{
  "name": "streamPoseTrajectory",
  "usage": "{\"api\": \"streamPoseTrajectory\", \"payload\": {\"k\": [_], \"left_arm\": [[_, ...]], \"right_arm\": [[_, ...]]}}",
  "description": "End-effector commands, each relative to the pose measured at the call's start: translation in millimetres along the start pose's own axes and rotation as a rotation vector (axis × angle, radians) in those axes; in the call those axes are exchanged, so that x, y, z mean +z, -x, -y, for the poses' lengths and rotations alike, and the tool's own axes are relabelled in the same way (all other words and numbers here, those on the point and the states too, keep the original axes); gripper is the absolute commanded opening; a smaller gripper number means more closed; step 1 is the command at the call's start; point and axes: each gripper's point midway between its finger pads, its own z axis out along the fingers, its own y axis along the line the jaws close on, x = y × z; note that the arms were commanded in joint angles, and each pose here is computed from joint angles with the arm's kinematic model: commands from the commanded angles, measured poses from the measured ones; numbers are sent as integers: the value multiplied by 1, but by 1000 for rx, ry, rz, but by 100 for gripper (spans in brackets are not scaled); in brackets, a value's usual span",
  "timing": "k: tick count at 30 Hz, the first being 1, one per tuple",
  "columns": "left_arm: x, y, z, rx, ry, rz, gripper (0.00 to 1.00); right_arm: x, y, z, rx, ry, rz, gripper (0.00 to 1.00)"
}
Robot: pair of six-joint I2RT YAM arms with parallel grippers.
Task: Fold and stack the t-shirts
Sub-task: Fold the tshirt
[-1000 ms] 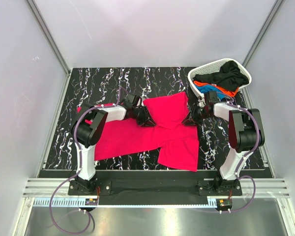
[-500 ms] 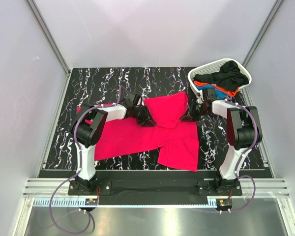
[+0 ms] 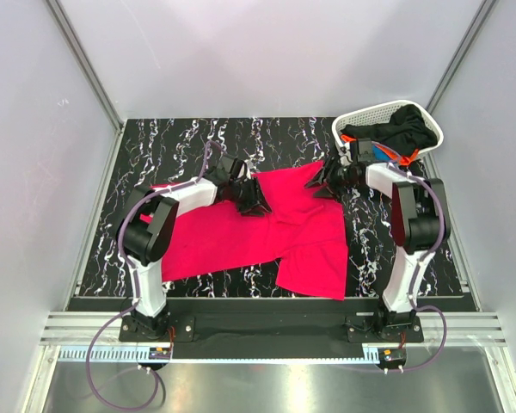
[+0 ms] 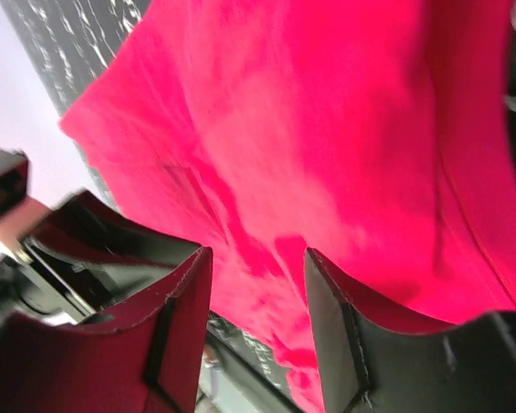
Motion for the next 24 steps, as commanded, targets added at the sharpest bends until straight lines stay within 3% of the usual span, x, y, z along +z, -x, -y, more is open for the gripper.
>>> {"api": "streamPoseTrajectory", "payload": {"k": [1,7,10,13,24], "left_arm": [[-16,16,23,78,-44,56,40],[-18,12,27,106,-71,35,37],[-18,7,30,131,-83,23,40],[-16,4,31,149,-90,13,47],[7,4,24,61,-77,-27,40]], "right_arm": [[-32,-5,3,-128,-68,73,54],[-49,-17,36,-174,-212,107,45],[-48,-18,35,-227,-192,90,55],[-42,-16,38,-245,-191,71,58],[-32,-14,34,-240,-148,49,55]]}}
